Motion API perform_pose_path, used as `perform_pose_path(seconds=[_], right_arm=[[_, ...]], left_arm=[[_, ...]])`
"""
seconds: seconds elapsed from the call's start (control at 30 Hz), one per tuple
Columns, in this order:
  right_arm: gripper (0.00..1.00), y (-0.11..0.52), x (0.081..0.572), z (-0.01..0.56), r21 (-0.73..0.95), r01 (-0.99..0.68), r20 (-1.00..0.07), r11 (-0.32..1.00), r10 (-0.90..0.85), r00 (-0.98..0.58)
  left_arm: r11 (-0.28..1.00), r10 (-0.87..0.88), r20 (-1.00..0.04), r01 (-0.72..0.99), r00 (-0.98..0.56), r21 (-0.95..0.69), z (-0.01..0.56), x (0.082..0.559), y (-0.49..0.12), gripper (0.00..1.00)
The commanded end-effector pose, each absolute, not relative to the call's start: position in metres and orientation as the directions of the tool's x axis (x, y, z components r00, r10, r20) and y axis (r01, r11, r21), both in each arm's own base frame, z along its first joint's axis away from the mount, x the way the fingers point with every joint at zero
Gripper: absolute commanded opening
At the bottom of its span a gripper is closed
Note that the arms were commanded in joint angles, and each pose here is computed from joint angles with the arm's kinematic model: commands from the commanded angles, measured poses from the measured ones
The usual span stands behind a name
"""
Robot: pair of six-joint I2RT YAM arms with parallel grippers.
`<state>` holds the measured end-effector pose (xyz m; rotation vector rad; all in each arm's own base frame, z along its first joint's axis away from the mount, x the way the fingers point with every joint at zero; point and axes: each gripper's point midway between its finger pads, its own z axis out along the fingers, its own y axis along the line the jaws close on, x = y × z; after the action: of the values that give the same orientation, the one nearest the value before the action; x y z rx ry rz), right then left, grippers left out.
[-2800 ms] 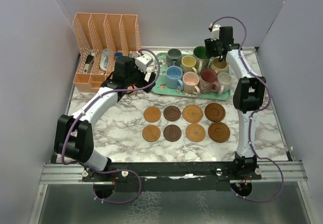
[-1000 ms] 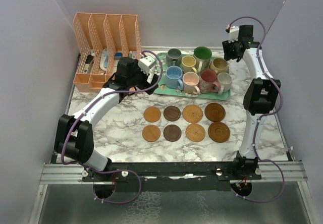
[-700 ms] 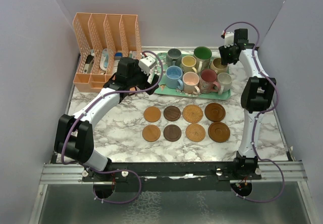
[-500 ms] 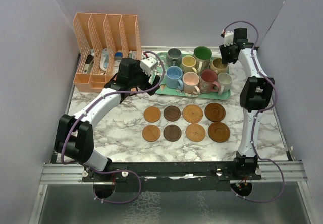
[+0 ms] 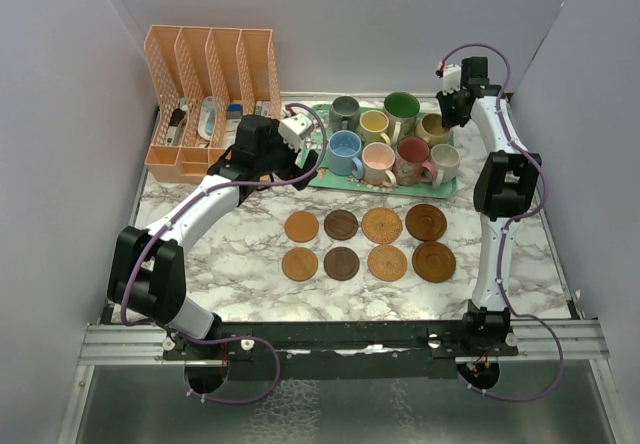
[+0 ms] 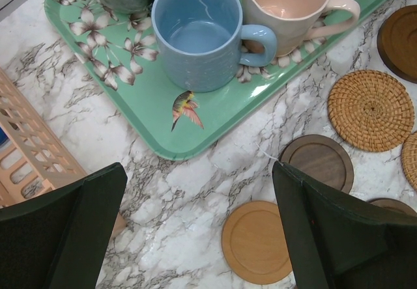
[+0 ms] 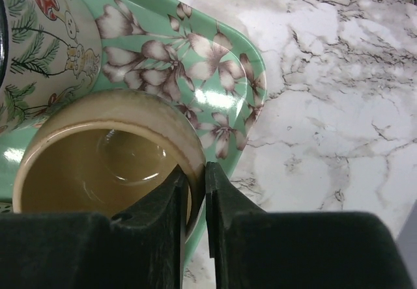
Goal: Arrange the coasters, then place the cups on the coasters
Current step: Pick up the cup from the tray.
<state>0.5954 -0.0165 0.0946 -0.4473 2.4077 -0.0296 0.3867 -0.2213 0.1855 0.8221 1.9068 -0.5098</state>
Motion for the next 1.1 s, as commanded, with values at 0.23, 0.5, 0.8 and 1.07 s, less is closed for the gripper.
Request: perform_pose_path(seconds=[0.23, 0.5, 0.8, 1.07], right_arm=[[0.03, -0.028, 0.608, 0.159, -0.236, -0.266, -0.694, 0.935, -0.354, -0.628], [0.01, -0.044, 0.603, 0.239, -0.348, -0.181, -0.750, 0.920, -0.389, -0.534], [0.01, -0.053, 0.568, 0.315, -0.399, -0.109, -0.786, 0.911, -0.401, -0.470], [0.01, -0.039, 0.508, 0.312, -0.318, -0.149, -0.779, 0.936, -0.347, -0.522]], left_arm=[[0.669, 0.332, -0.901, 0.743, -0.281, 0.015, 0.189, 0.384, -0.225, 0.99], [0.664, 0.333, -0.901, 0.747, -0.277, 0.017, 0.190, 0.382, -0.227, 0.99], [0.677, 0.317, -0.908, 0.736, -0.275, 0.013, 0.195, 0.384, -0.228, 0.99], [0.684, 0.306, -0.910, 0.730, -0.280, 0.006, 0.198, 0.383, -0.227, 0.99]])
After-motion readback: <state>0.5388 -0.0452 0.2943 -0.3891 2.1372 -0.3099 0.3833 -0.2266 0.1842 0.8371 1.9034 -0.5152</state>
